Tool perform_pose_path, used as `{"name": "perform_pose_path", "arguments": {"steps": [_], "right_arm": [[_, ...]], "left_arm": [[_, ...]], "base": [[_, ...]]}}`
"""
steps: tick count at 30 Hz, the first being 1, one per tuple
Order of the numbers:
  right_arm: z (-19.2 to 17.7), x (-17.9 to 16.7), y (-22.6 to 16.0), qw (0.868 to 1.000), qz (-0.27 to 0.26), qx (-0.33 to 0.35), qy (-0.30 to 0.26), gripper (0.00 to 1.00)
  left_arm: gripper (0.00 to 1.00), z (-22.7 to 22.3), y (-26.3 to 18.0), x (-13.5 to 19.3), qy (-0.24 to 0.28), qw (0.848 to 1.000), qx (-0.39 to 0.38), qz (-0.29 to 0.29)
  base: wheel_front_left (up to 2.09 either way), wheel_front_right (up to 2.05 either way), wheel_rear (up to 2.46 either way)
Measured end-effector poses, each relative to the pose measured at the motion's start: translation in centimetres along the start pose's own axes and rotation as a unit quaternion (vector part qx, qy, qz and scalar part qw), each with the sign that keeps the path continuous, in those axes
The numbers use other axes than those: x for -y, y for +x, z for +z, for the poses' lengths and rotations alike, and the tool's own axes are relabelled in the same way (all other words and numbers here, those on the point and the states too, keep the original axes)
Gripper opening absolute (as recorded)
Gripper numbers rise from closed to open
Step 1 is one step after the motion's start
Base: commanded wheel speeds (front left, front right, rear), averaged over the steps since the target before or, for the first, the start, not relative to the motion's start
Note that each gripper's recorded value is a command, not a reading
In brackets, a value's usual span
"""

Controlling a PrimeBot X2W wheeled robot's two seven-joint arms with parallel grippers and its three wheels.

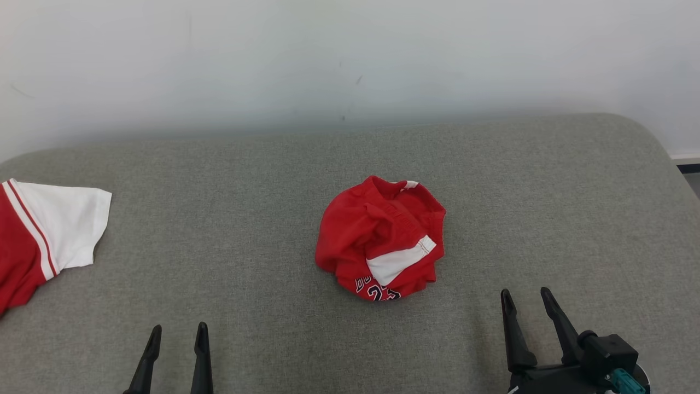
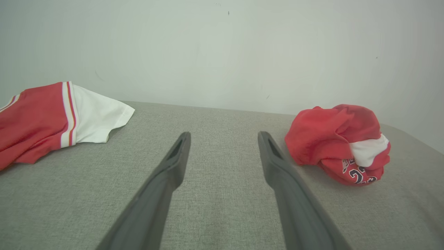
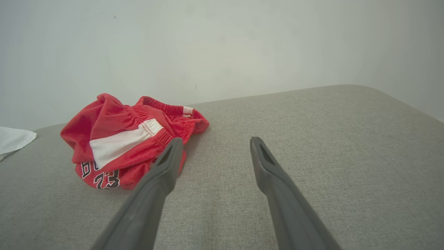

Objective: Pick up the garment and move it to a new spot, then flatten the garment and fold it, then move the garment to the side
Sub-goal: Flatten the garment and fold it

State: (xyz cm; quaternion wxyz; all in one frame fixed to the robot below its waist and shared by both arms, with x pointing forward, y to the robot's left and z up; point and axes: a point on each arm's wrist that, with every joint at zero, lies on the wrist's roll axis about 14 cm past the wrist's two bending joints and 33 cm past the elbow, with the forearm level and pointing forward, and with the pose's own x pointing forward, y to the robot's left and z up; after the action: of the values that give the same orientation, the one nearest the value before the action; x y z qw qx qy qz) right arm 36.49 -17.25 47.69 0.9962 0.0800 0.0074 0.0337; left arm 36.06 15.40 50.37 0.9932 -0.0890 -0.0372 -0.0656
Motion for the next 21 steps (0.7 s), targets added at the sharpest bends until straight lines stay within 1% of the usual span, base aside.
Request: {"name": "perform_pose_path", "arguments": {"steps": [11, 14, 17, 19, 20, 21], "right_arm": [[-0.2, 0.0, 0.6, 1.0, 0.002, -0.004, 0.0, 1.0], [-0.4, -0.1, 0.6, 1.0, 0.002, -0.006, 0.0, 1.0], [-0.5, -0.1, 0.7, 1.0, 0.001, -0.007, 0.002, 1.0], [-0.2, 0.1, 0.7, 1.0, 0.0, -0.004, 0.002, 1.0], [-0.2, 0.4, 0.5, 1.0, -0.007, -0.005, 0.004, 1.0], [-0.3, 0.7, 0.3, 1.0, -0.011, -0.005, 0.005, 1.0]], "left_arm": [[1.0, -0.9, 0.6, 0.6, -0.003, 1.0, -0.014, -0.017], [1.0, -0.8, 0.9, 1.4, -0.019, 0.999, -0.012, -0.027], [1.0, 0.4, 2.3, 2.8, -0.02, 0.998, 0.007, -0.059], [1.0, 0.6, 3.2, 4.2, -0.017, 0.996, 0.009, -0.091], [1.0, 0.3, 4.1, 6.5, -0.015, 0.991, -0.001, -0.135], [1.0, 0.3, 4.7, 7.7, -0.007, 0.987, -0.005, -0.16]], "base": [[0.0, 0.0, 0.0], [0.0, 0.0, 0.0], [0.0, 0.0, 0.0], [0.0, 0.0, 0.0], [0.0, 0.0, 0.0], [0.0, 0.0, 0.0]]}}
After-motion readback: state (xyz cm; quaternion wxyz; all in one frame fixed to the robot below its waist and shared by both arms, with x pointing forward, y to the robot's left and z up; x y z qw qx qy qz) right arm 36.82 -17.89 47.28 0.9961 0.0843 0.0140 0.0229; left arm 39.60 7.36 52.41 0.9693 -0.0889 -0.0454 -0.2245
